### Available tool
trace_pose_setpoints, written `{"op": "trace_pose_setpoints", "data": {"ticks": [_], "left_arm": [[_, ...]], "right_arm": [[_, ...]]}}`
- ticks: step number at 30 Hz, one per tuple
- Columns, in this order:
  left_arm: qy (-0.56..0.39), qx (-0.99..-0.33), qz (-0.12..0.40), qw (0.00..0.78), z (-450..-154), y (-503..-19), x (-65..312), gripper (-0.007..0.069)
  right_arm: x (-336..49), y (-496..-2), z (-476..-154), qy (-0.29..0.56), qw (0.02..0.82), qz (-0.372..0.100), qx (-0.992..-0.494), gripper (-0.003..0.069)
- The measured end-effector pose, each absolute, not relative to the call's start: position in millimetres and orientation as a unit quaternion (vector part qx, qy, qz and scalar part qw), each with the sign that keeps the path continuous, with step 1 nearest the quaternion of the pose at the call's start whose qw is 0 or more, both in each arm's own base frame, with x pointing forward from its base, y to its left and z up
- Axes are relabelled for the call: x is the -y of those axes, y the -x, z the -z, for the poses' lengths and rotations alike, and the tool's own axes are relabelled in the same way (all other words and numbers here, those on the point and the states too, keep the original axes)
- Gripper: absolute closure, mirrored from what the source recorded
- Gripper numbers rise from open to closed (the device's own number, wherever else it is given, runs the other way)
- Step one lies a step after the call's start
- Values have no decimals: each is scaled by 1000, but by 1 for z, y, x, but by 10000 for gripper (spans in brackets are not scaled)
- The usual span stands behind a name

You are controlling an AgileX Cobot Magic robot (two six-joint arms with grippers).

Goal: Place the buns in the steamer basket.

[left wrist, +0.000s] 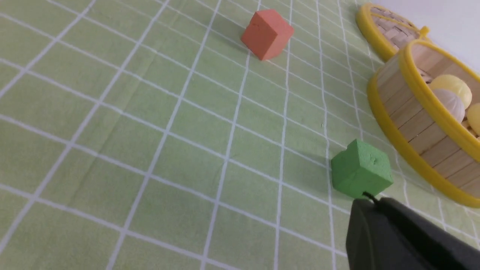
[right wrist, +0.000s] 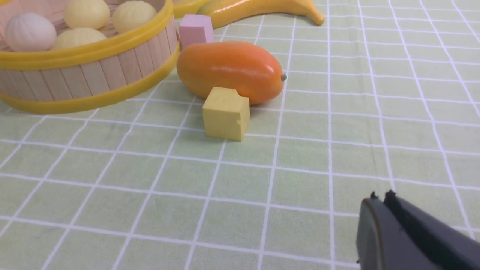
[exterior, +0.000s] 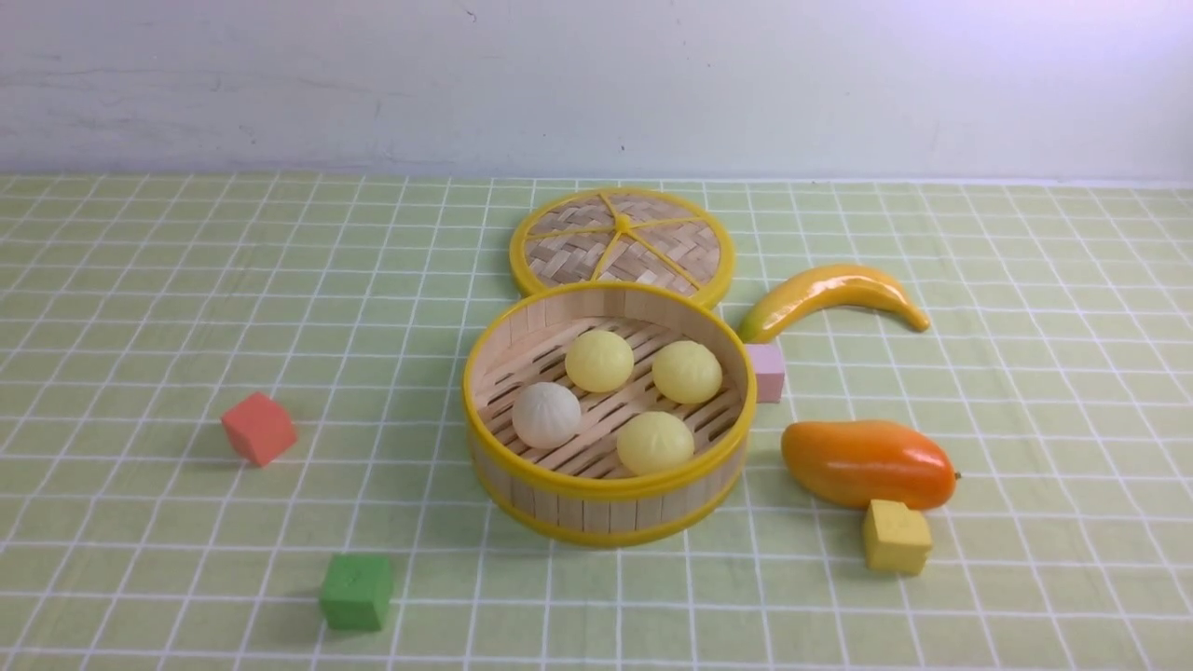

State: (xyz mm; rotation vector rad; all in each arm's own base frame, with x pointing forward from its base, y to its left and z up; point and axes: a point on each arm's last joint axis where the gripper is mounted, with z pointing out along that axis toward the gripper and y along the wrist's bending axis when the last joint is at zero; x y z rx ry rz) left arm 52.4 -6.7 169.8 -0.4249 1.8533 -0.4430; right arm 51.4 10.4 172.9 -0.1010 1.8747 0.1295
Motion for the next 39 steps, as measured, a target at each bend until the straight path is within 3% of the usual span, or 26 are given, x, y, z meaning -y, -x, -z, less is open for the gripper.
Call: {"op": "trace_pose_setpoints", "data": {"ticks": [39], "left_arm": [[186, -785, 192, 559, -170, -52, 7, 629]], "right_arm": [[-10, -51, -173, 43, 589, -56, -805, 623]]}}
